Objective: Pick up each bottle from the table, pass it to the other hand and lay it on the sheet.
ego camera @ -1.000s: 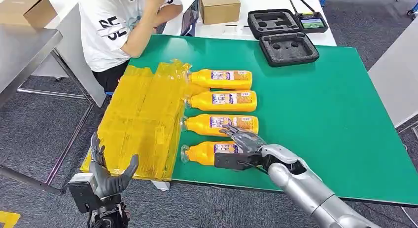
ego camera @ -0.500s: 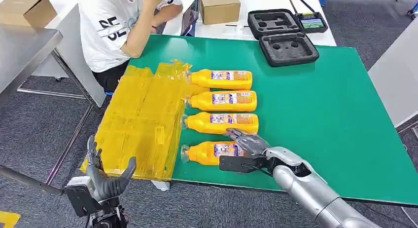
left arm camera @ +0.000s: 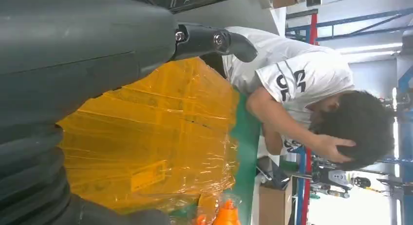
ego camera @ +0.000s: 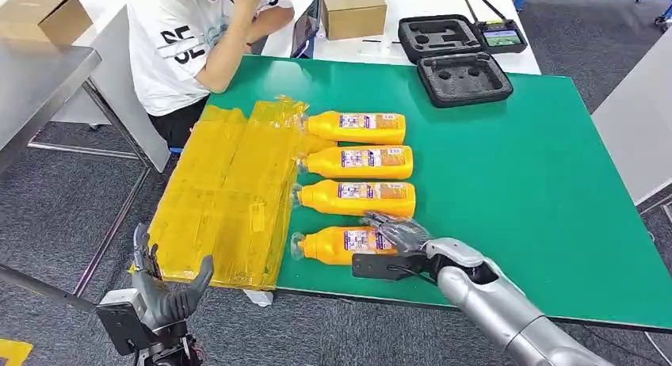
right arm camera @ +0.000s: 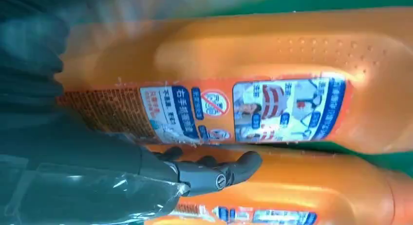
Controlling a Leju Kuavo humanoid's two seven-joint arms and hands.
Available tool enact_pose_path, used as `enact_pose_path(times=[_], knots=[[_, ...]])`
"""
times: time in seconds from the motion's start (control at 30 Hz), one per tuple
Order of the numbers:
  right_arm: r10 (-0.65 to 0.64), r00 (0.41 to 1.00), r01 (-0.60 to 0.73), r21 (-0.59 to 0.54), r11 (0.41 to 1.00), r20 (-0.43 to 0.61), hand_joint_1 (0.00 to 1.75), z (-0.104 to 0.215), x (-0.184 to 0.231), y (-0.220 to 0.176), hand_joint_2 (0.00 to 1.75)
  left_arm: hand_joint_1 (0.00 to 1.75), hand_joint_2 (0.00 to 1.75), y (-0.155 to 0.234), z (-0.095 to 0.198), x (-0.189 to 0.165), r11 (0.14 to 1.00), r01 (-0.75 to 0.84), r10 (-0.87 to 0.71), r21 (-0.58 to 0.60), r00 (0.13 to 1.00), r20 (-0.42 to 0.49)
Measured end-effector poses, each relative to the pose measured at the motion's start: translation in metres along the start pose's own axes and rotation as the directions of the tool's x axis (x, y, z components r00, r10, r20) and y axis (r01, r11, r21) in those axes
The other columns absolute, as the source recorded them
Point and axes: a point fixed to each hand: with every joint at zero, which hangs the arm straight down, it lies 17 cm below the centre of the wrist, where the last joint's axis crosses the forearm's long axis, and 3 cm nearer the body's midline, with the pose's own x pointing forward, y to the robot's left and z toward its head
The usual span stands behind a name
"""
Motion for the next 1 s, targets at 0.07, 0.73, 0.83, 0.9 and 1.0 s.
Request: enact_pose_path(times=[0.07, 0.73, 0.83, 0.9, 1.0], knots=[[0.003, 1.0, -0.003, 0.015, 1.0, -0.006, 0.54, 0.0, -0.003, 0.001, 1.75, 0.0, 1.75, 0.0, 0.0, 0.0, 1.0, 0.0, 0.0, 0.0, 1.0, -0.001], [0.023, 1.0, -0.021, 0.117, 0.993, -0.014, 1.75, -0.001, -0.023, 0.008, 1.75, 0.0, 1.75, 0.002, 0.001, -0.001, 1.0, -0.007, 0.007, 0.008, 1.0, -0.009], [-0.053, 0.997, 0.047, 0.112, 0.993, 0.05, 1.75, -0.001, -0.009, 0.008, 1.75, 0.0, 1.75, 0.0, 0.0, -0.001, 1.0, -0.014, 0.014, 0.003, 1.0, -0.007], [-0.113, 0.987, 0.101, 0.101, 0.99, 0.112, 1.75, 0.0, 0.004, 0.007, 1.75, 0.0, 1.75, -0.002, -0.002, -0.001, 1.0, -0.022, 0.022, -0.004, 1.0, -0.005], [-0.14, 0.981, 0.127, 0.096, 0.987, 0.138, 1.75, 0.0, 0.012, 0.008, 1.75, 0.0, 1.75, -0.004, -0.004, -0.001, 1.0, -0.026, 0.026, -0.007, 1.0, -0.002]])
